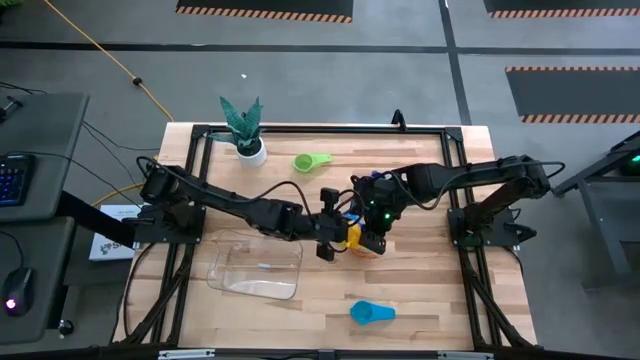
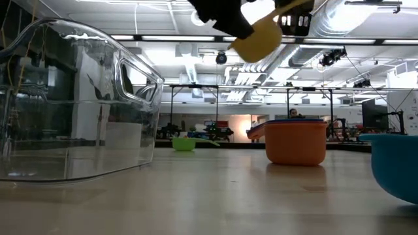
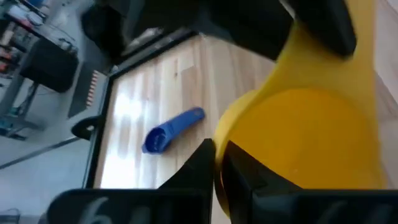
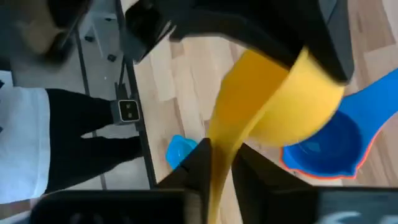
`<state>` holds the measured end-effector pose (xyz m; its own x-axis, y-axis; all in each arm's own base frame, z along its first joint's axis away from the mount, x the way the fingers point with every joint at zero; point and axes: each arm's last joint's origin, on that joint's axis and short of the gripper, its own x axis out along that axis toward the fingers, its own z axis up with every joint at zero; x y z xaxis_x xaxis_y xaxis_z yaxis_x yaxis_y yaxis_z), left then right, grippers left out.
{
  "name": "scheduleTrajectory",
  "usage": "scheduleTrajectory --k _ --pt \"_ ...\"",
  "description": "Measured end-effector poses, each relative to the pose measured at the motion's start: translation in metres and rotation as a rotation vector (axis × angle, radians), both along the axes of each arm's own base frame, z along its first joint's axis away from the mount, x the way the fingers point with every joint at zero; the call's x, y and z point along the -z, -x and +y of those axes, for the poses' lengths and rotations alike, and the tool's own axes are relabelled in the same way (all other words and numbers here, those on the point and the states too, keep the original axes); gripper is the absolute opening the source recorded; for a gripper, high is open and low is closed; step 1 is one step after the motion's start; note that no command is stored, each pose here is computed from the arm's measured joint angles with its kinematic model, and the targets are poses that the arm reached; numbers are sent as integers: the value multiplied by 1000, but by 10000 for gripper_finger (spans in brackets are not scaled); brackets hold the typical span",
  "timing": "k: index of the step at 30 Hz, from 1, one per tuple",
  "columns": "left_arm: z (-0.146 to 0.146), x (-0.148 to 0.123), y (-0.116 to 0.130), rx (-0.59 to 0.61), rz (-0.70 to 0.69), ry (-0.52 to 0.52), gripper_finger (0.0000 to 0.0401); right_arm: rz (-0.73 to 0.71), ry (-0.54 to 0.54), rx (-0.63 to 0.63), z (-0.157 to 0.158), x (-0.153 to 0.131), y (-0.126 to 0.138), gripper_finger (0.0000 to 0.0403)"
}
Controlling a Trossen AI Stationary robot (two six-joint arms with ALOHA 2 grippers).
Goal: Nest measuring cups in basket
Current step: Stack the yellow measuring cup on top of the blue measuring cup
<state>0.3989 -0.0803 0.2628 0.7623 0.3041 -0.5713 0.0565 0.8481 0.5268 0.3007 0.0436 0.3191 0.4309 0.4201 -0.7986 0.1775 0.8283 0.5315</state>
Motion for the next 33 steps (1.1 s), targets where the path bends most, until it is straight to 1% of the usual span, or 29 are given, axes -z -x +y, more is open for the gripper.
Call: scheduleTrajectory --k 2,4,6,7,9,10,12,14,16,17,19,21,23,24,26,28,31,33 --pt "2 7 7 8 98 -13 4 47 -12 1 -2 -3 10 82" --pt "4 12 8 -2 139 -2 4 48 0 8 -3 -7 16 119" --pt "9 13 16 -36 206 -9 3 99 65 31 -6 -10 28 153" --pt "12 13 18 -65 220 5 3 110 105 46 -8 -13 35 170" --pt "22 13 26 -131 271 53 3 124 166 77 -9 -19 51 196" --pt "27 10 29 -162 269 84 2 121 177 96 -9 -19 58 207" --pt "36 -3 31 -222 183 154 2 116 179 146 -7 -14 73 222" --pt "44 -15 40 -272 85 205 2 95 157 212 -6 -5 91 229" --pt "50 -24 49 -306 -60 280 1 62 105 291 -5 9 108 231" --pt "54 -26 55 -332 -119 314 1 16 61 340 -4 15 114 231" --pt "59 -33 63 -399 -309 406 1 -133 -35 438 -1 26 119 231" --pt "67 -36 73 -485 -485 505 1 -339 -114 552 0 33 118 232" --pt "73 -37 75 -550 -662 632 1 -522 -150 680 -2 42 114 232" --pt "76 -35 76 -578 -706 681 1 -604 -157 742 -3 46 111 232" --pt "79 -33 74 -612 -768 742 1 -756 -160 847 -7 50 105 232" --pt "80 -33 69 -632 -818 778 1 -861 -130 926 -11 50 97 232" --pt "79 -20 56 -659 -802 786 1 -911 -38 994 -17 53 84 232" --pt "79 -9 48 -685 -756 779 1 -928 9 1011 -21 45 73 232"
